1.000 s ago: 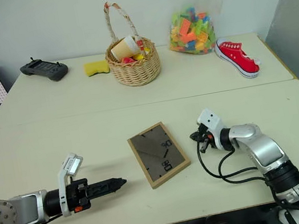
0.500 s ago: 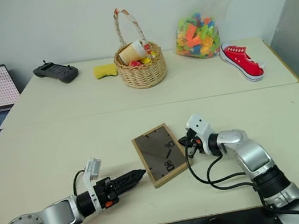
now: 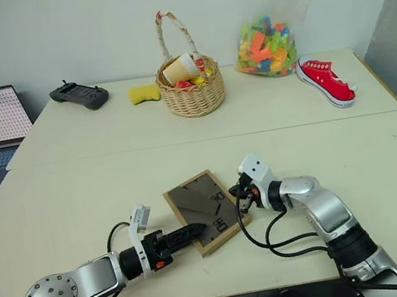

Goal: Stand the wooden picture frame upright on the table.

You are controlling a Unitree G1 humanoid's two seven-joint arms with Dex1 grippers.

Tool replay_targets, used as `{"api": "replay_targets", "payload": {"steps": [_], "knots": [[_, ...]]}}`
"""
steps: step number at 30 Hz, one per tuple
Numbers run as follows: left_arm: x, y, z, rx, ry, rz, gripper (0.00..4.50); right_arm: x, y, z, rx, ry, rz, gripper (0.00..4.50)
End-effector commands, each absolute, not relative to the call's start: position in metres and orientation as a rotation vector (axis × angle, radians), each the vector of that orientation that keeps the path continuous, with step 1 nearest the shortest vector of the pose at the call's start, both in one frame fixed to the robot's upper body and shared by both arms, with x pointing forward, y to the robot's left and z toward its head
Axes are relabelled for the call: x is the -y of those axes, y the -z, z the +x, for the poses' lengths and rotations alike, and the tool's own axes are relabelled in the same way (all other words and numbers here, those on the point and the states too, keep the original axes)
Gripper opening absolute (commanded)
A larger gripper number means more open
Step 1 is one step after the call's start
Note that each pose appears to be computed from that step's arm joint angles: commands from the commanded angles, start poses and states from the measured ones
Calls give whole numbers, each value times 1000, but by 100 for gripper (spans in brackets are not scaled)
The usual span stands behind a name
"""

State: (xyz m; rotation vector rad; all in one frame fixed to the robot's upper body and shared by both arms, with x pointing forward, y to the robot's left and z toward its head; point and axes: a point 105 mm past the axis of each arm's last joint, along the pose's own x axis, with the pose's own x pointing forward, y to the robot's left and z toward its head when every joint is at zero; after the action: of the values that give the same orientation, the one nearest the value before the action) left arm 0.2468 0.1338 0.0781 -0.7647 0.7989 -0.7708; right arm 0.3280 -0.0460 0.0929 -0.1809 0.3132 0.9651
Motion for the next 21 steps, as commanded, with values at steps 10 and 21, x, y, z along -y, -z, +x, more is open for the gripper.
{"api": "replay_targets", "payload": {"steps": [10, 21], "knots": [[-134, -91, 270, -720, 729, -749, 137, 45, -111, 324, -250, -984, -157, 0], [-150, -189, 294, -527, 1046, -450, 134, 100, -186, 332, -170, -1099, -109, 115]]}}
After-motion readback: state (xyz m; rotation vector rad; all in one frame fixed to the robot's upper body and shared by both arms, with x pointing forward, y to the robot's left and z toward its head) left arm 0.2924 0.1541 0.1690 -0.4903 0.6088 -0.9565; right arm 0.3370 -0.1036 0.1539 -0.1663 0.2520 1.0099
